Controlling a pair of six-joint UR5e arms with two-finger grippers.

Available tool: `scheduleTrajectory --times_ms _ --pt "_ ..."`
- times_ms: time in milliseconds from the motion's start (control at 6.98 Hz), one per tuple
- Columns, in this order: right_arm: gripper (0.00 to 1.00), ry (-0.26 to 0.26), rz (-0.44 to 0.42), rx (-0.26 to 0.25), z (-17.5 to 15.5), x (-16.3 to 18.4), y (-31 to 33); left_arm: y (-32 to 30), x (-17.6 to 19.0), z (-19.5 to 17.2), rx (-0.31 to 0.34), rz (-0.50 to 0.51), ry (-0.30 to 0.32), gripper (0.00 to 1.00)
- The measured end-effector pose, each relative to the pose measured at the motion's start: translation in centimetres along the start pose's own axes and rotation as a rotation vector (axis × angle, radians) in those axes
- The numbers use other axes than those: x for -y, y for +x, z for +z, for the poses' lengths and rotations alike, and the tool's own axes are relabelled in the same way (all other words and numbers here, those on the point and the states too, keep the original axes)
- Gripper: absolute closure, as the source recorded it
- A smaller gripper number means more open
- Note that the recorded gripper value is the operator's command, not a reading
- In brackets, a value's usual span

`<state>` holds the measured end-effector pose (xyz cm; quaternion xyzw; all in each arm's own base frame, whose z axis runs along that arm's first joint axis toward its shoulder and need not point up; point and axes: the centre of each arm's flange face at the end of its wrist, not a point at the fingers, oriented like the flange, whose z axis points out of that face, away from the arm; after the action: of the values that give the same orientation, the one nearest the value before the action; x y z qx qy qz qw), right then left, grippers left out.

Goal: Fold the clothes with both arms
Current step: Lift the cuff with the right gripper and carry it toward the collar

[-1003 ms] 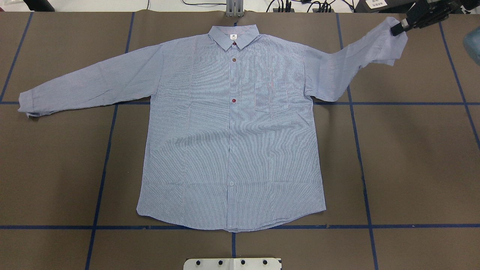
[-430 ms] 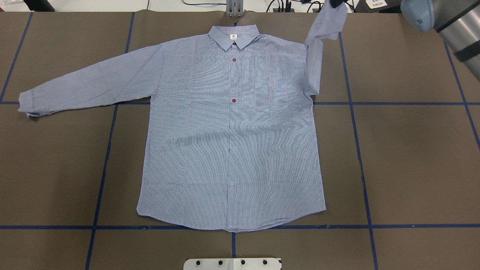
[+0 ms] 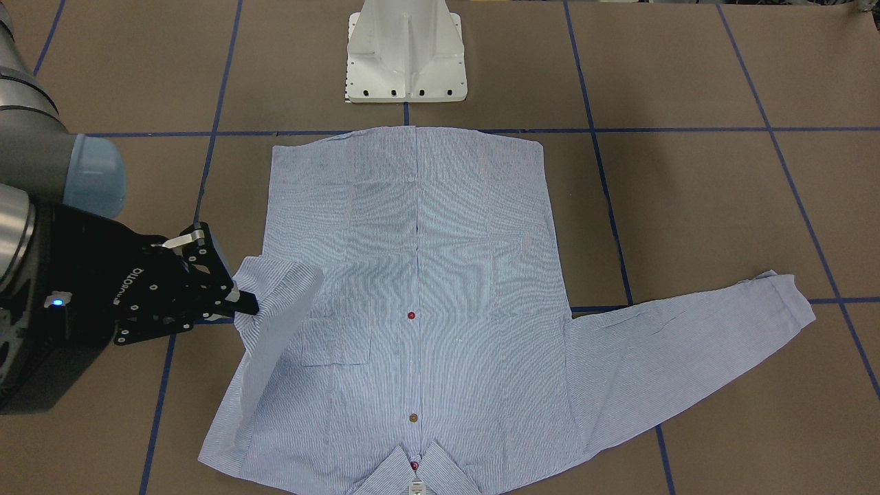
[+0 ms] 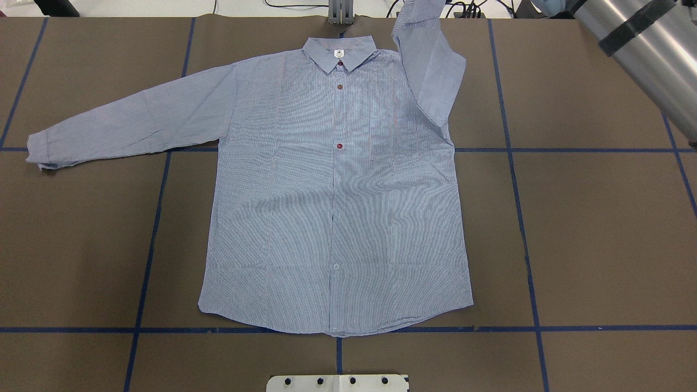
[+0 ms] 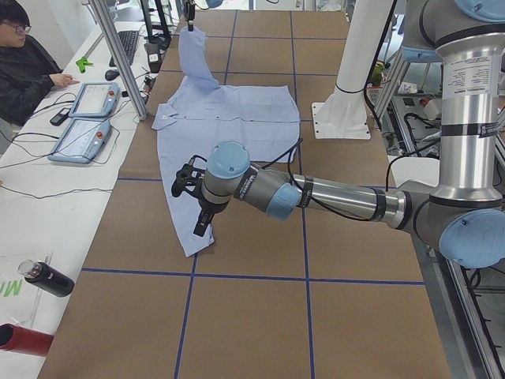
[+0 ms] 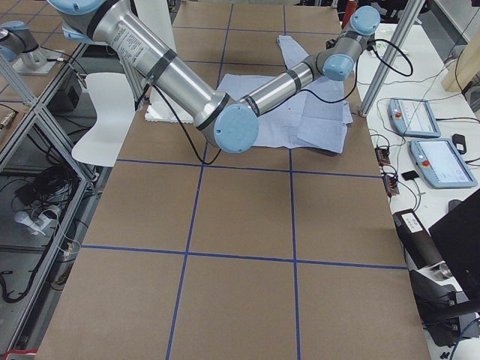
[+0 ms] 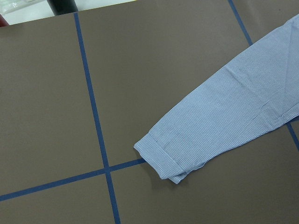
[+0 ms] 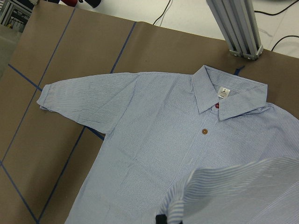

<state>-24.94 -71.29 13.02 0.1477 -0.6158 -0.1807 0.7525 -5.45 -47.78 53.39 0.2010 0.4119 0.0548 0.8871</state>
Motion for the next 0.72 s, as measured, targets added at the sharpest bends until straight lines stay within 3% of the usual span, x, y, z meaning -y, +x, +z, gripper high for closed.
scheduleTrajectory --times_ms 716 --pt "1.0 0.013 -0.064 -0.087 10.6 0.8 -6.5 -0.5 -0.2 0.4 0.001 -0.009 -0.008 0.0"
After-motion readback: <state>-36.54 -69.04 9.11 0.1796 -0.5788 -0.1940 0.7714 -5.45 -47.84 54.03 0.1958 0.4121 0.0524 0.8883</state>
